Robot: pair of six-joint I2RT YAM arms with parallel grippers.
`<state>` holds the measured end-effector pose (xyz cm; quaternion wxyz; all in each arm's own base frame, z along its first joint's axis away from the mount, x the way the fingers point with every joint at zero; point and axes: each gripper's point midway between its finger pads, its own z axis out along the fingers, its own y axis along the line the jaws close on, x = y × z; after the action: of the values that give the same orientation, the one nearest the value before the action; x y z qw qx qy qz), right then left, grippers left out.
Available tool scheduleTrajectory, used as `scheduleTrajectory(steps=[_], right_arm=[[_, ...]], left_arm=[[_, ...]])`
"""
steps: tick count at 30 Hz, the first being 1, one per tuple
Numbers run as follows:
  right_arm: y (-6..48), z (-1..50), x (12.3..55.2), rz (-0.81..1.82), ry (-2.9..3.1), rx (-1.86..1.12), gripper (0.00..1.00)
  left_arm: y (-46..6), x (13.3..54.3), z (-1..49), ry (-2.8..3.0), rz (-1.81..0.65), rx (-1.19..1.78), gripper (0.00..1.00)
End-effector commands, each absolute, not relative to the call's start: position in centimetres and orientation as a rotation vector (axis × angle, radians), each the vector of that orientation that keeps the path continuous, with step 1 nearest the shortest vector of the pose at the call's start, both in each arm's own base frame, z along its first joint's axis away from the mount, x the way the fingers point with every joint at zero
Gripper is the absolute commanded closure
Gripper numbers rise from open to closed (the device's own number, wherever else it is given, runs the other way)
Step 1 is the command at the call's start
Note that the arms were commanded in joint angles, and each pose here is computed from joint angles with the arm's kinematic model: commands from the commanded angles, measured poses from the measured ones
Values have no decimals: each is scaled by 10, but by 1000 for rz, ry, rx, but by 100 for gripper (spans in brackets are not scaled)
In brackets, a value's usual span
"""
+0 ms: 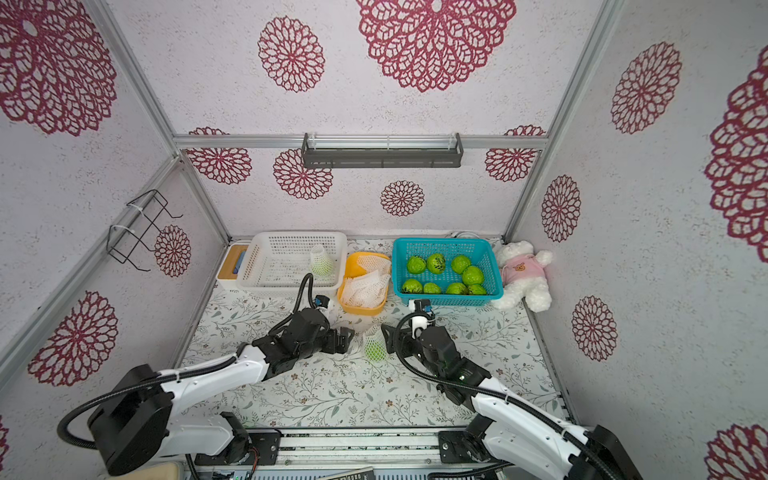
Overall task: Sleeve custard apples in foam nets
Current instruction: Put on the foam net on the custard apple.
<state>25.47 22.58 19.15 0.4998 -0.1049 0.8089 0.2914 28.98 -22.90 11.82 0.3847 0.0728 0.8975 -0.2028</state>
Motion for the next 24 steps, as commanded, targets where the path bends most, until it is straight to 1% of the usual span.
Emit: scheduleTrajectory(steps=[1,5,10,18,24], right_arm=[[250,187,254,647,1969,-467,4],[263,167,261,617,2038,-496,2],[279,146,266,595,2094,-538,8],[292,117,269,578,2159,-552,11],[288,99,271,516,2206,-528,15]], left_arm=[[-195,293,136,2238,-423,108,3],[-167,289,160,2173,-407,28,3],[-143,284,169,2142,-386,-25,3],[-142,282,157,2163,-414,-48,3],[-142,283,156,2167,-418,-49,3]])
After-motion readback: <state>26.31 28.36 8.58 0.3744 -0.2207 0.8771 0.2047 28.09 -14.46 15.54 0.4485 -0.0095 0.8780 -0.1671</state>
